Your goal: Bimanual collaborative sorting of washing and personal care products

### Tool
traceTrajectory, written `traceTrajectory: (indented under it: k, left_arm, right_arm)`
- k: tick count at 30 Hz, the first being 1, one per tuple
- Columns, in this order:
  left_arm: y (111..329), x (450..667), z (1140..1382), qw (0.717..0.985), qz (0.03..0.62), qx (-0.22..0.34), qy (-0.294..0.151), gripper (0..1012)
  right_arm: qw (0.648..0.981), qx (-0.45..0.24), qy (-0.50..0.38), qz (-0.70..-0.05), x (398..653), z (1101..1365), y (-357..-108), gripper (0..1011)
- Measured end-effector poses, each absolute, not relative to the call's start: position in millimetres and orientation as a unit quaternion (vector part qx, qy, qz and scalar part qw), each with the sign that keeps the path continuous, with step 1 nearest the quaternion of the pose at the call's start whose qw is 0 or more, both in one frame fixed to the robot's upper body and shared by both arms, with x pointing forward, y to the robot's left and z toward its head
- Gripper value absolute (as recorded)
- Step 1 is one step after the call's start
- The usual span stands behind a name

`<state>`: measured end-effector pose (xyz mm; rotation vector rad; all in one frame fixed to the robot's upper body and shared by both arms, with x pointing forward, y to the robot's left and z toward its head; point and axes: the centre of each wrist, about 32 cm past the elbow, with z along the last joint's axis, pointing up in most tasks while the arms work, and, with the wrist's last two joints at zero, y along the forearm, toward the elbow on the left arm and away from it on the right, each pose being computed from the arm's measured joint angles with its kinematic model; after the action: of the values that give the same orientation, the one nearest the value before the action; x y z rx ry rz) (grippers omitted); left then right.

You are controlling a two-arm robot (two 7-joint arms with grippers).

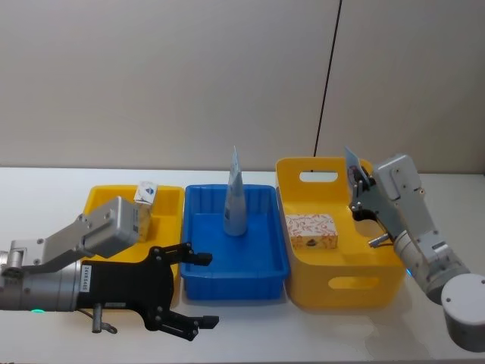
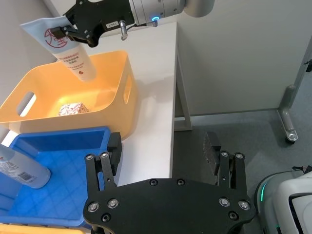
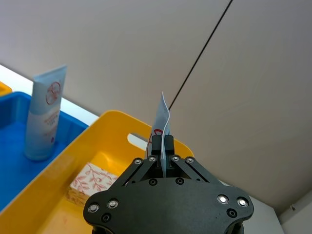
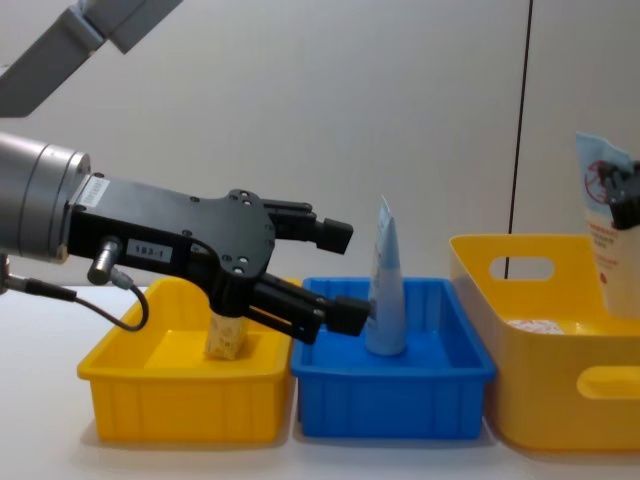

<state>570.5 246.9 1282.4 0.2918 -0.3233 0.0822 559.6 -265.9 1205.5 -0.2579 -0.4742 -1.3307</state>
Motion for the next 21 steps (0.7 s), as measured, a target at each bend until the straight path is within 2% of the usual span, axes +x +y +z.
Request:
traceTrajectory:
  k: [7, 21]
  left_arm:
    - [246.9, 570.5, 1282.4, 0.976, 0.041, 0.145, -0.16, 1002]
    - [247.0, 570.5, 1282.5, 0.976, 0.041, 0.145, -0.16, 1002]
  right_arm:
    - [0.746, -0.136, -0.214, -0.616, 562.6, 1197.7, -271.8, 33]
    - [0.739, -0.135, -0.222, -0.622, 566.5, 1186.4, -272.0, 439]
